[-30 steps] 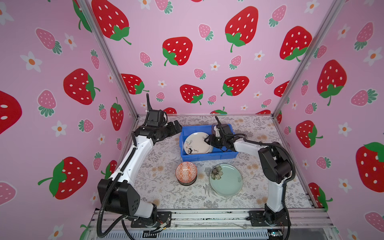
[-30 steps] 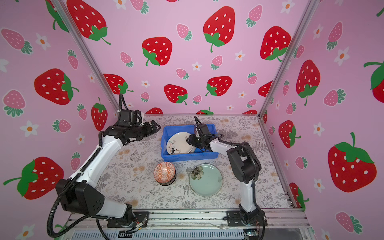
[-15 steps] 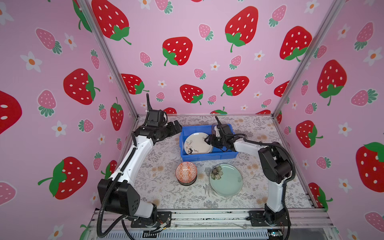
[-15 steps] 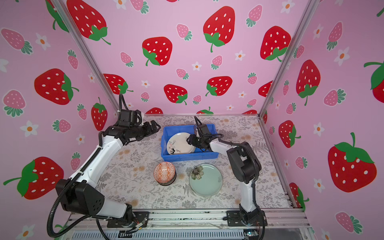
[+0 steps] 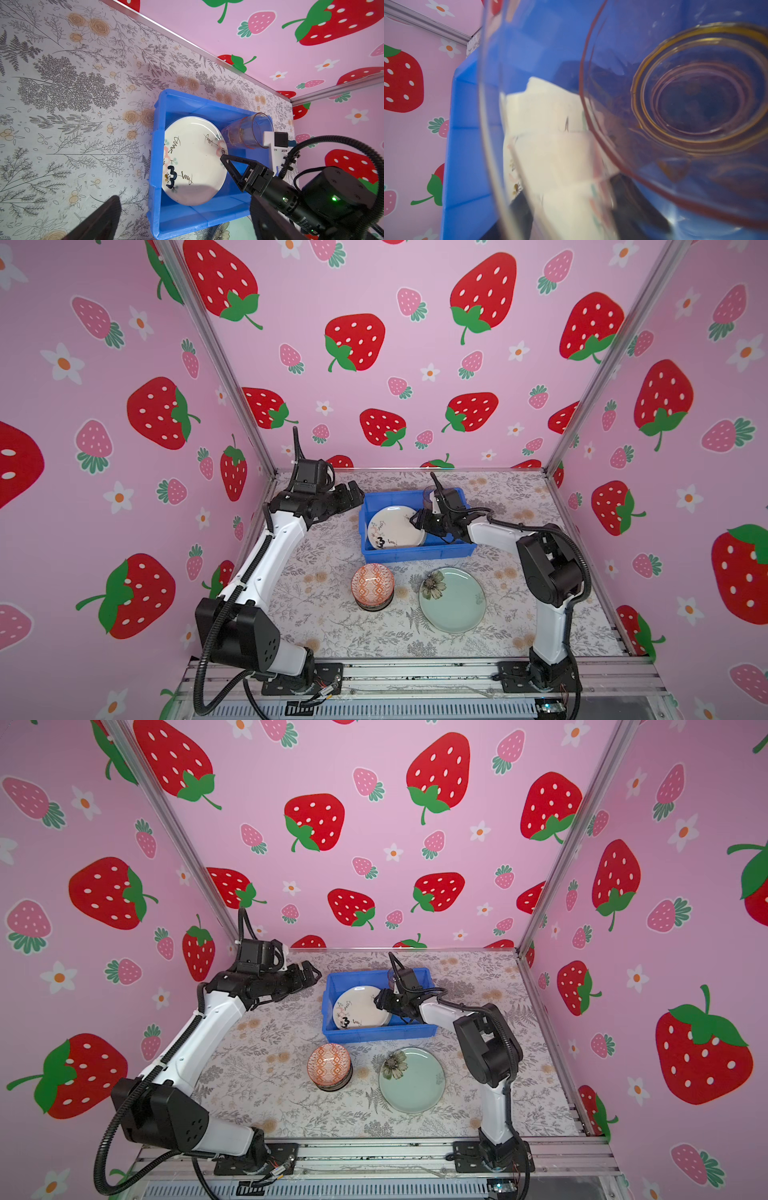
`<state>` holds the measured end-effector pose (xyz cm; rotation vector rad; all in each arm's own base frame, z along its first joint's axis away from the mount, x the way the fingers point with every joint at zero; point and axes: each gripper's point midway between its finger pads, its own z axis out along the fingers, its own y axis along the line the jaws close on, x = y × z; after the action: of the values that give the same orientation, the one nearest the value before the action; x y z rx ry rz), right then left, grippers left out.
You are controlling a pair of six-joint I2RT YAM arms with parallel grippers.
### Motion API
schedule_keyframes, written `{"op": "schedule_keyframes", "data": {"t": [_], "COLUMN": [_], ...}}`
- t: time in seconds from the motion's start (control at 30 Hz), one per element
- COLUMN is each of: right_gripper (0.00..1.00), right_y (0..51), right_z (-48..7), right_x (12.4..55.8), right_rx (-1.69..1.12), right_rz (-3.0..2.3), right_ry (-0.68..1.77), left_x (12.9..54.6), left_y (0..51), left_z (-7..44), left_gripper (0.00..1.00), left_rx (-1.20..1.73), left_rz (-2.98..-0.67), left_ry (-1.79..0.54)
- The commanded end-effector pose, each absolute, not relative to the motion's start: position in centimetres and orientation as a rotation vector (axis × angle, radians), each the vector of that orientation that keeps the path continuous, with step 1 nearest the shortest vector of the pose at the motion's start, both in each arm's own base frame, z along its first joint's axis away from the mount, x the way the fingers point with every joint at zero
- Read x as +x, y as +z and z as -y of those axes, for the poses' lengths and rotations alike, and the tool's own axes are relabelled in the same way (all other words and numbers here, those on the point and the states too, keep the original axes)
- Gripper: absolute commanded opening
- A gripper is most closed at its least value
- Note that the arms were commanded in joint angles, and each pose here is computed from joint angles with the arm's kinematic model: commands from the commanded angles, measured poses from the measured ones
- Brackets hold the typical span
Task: Place the mixed dishes into the plastic bin
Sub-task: 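Lower the pink-drawn plate onto the watermelon plate in the bin, then open both grippers and raise them away from the bin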
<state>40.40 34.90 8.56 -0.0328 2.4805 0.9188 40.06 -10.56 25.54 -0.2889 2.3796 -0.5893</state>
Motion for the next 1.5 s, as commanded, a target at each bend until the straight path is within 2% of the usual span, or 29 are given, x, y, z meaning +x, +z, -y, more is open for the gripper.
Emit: {"op": "schedule_keyframes", "data": {"t": [0.0, 0.57, 1.03, 1.2, 1.27, 1.3, 1.47], "right_gripper": [0.65, 0.66, 0.71, 0.81, 0.91, 0.99, 0.99], "right_y": [7.8, 8.9, 13.8, 16.8, 18.2, 18.9, 22.2], "right_z": [-34.1, -32.3, -29.7, -28.1, -27.3, -26.8, -24.1], "right_x": [40.1, 40.7, 41.0, 40.6, 40.2, 39.9, 38.2], "right_rx": [-0.004, 0.0, -0.019, -0.029, -0.04, -0.045, -0.048], "right_rz": [-2.503, -2.471, -2.358, -2.307, -2.293, -2.284, -2.247], "right_ry": [0.89, 0.804, 0.722, 0.693, 0.675, 0.662, 0.612], "left_x": [40.0, 40.0, 40.0, 40.0, 39.9, 39.8, 39.6], "left_y": [25.1, 24.9, 24.8, 24.5, 24.6, 24.6, 25.4], "left_z": [10.4, 10.4, 10.4, 10.3, 10.3, 10.3, 10.3], "left_gripper": [0.99, 0.99, 0.99, 0.99, 0.99, 0.99, 0.99], "left_rx": [-0.281, -0.281, -0.282, -0.285, -0.286, -0.285, -0.277], "left_rz": [-2.389, -2.395, -2.399, -2.406, -2.405, -2.405, -2.385], "left_ry": [-0.585, -0.582, -0.58, -0.575, -0.576, -0.576, -0.579]}}
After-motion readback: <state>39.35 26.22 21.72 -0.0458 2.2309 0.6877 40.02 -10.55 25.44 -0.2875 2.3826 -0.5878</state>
